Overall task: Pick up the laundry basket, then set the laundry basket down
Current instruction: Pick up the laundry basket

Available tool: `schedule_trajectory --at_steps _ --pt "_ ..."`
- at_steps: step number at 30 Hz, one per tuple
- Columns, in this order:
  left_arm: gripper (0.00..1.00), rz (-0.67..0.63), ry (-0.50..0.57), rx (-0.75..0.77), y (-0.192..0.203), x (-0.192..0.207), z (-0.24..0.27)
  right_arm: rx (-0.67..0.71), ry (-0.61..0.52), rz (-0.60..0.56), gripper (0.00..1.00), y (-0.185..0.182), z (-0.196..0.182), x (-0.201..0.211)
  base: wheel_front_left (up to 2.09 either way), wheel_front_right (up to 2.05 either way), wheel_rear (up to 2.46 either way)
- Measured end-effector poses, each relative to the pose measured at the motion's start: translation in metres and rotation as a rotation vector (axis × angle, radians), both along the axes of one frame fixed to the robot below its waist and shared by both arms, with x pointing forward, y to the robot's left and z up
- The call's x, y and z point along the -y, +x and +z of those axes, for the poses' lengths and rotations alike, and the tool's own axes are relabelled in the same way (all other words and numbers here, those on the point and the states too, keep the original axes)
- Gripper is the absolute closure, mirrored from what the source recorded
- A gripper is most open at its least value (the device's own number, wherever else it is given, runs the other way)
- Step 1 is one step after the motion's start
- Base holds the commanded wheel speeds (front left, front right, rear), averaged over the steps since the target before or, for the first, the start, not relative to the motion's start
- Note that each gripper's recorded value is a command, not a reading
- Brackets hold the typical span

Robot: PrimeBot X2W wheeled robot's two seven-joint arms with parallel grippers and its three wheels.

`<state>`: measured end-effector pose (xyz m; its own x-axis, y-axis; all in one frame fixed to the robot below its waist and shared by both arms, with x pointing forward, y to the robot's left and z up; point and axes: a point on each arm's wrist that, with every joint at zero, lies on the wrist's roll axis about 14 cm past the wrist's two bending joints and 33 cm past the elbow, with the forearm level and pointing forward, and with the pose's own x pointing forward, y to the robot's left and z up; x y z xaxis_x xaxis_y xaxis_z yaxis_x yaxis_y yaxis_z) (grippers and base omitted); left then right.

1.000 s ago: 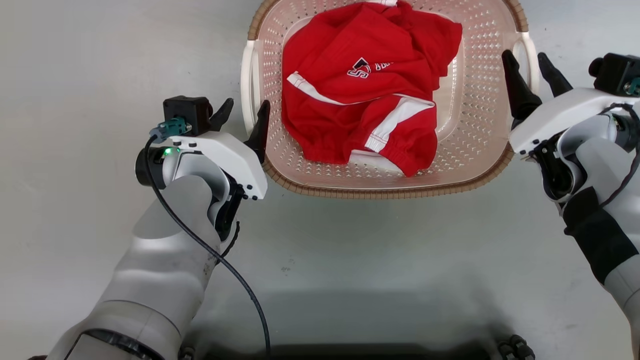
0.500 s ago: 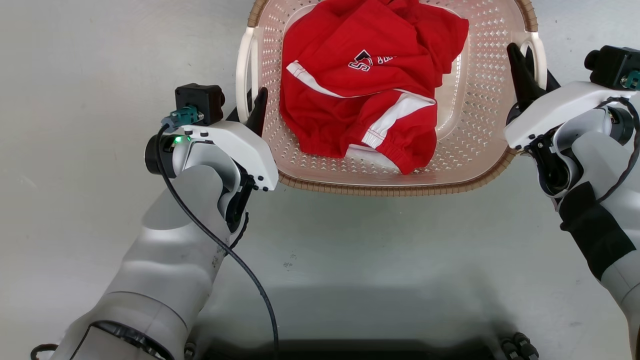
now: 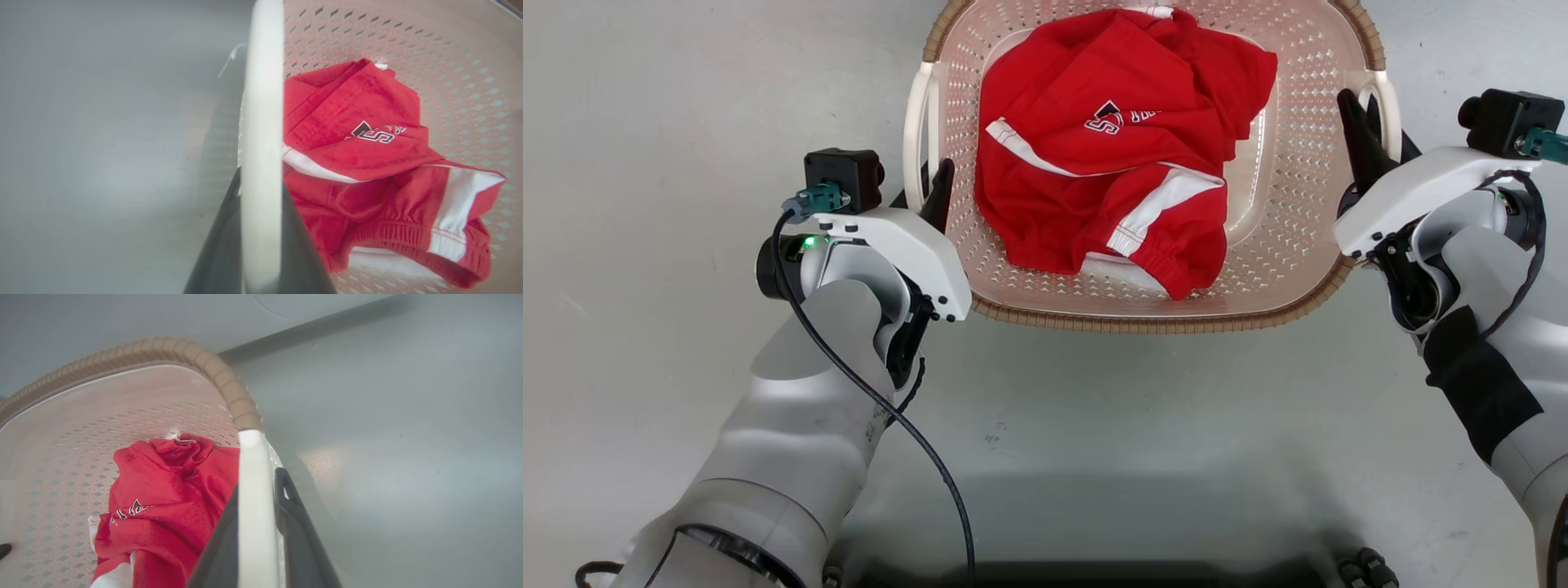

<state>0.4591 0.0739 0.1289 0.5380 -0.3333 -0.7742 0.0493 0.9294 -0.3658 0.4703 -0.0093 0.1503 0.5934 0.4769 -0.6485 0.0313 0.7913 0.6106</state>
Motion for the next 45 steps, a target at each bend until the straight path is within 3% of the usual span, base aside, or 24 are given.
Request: schedule_trajectory --at_steps 10,27,45 --pt "1.0 0.005 0.004 -0.006 0.0 0.0 0.01 0.0 -0.046 0.049 1.0 -0.004 0.006 0.0 0.0 0.0 0.0" --pt "1.0 0.004 -0.001 -0.044 -0.011 0.0 0.048 -0.005 -0.086 0.146 1.0 -0.007 0.048 -0.004 0.0 0.0 0.0" --pt "1.0 0.014 0.011 -0.1 -0.049 -0.003 0.094 -0.003 -0.104 0.224 1.0 -0.048 0.101 -0.008 0.0 0.0 0.0"
